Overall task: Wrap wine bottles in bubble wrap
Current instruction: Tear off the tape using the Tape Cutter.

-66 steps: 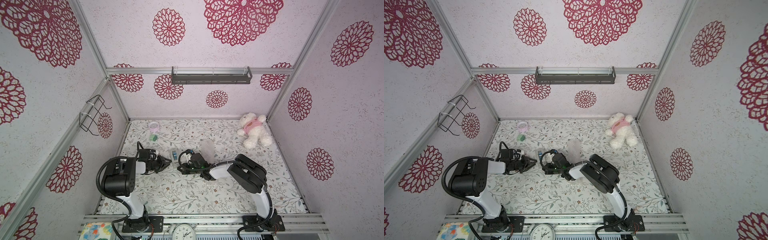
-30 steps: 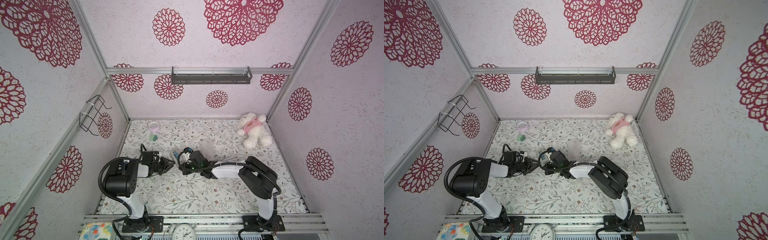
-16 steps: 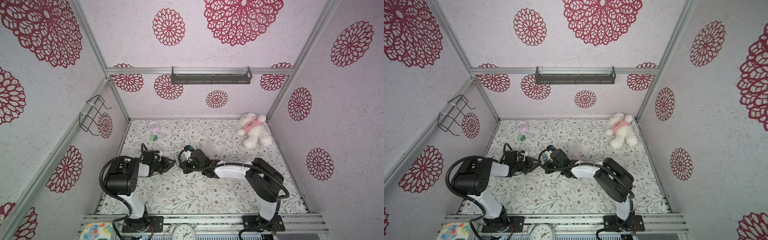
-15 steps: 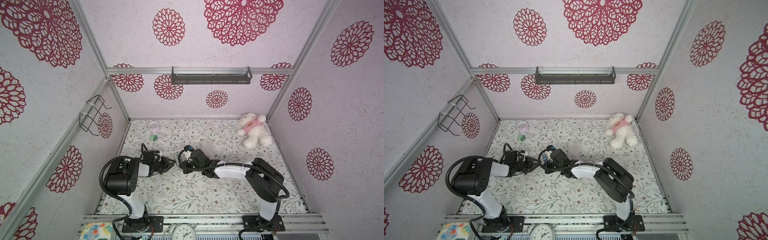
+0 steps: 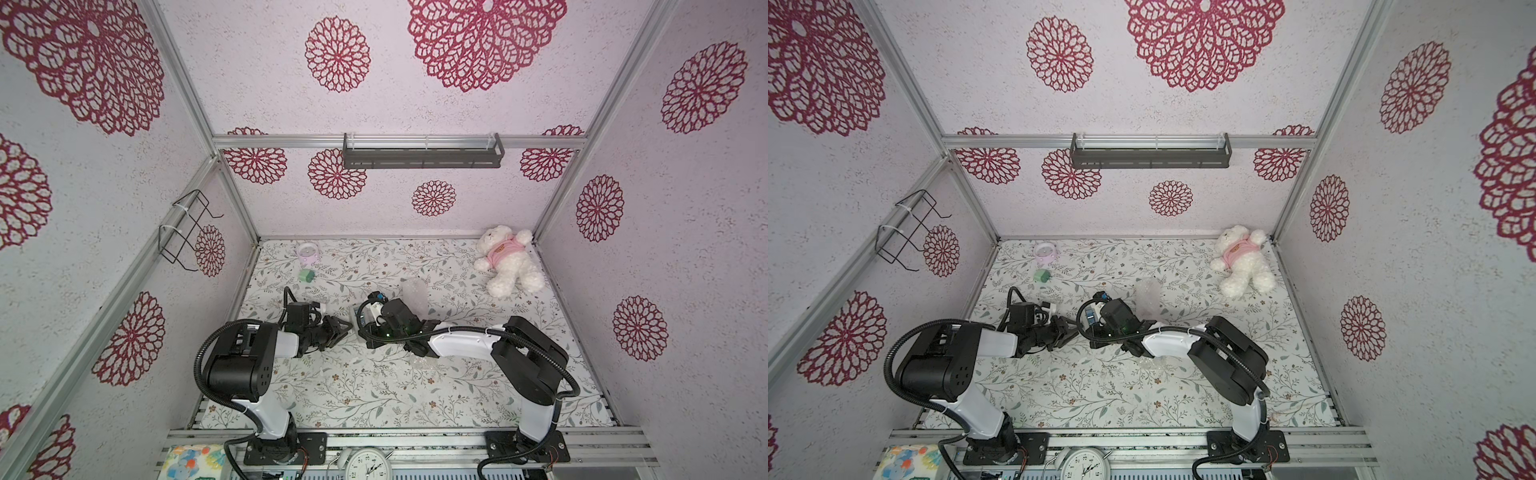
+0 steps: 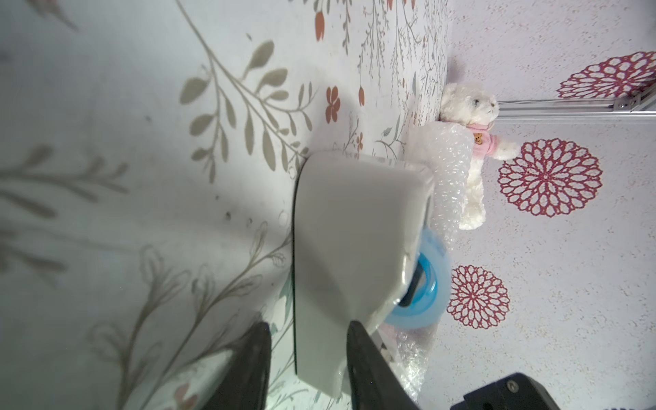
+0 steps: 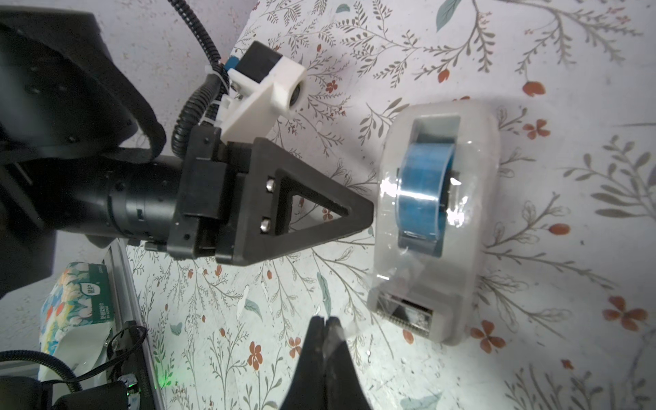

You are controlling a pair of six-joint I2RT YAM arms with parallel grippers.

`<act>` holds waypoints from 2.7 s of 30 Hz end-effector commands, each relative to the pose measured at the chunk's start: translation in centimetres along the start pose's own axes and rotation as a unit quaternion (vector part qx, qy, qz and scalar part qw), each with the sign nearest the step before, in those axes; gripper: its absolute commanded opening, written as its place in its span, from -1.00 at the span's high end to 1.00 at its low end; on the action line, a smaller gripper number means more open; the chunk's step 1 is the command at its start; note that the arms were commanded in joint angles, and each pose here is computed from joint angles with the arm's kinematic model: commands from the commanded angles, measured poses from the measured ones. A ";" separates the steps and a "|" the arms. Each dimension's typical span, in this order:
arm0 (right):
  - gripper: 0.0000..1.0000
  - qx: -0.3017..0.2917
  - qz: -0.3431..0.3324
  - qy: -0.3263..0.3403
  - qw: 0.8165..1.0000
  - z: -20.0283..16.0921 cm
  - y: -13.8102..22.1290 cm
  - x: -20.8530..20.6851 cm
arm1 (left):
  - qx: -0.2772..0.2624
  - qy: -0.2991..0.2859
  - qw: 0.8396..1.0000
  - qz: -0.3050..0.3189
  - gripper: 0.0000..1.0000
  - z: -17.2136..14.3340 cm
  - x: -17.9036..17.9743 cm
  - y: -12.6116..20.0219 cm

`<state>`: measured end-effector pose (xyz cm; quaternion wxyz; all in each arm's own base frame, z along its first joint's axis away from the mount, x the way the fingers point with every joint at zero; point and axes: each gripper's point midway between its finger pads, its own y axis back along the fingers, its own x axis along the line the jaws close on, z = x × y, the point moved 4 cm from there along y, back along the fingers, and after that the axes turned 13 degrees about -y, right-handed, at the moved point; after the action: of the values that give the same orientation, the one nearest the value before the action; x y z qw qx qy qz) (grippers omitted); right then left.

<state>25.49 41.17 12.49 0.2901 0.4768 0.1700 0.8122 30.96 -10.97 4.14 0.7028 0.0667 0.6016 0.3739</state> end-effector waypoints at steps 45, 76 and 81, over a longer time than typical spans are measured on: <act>1.00 0.002 0.036 -0.032 0.999 -2.0 2.6 0.7 | -0.025 0.066 0.997 0.044 0.77 -0.1 1.8 -3.7; 1.00 0.045 -0.096 0.062 0.992 -6.5 2.0 -1.3 | -0.035 0.069 0.996 0.053 0.77 1.8 2.4 -5.0; 1.00 0.040 -0.157 0.129 0.978 -6.2 2.5 -1.1 | -0.036 0.068 0.996 0.052 0.76 1.9 2.4 -4.9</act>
<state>20.69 39.73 10.56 0.3516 0.4064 0.2496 0.8056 30.95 -13.13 3.87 0.6824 0.0313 0.6754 0.2777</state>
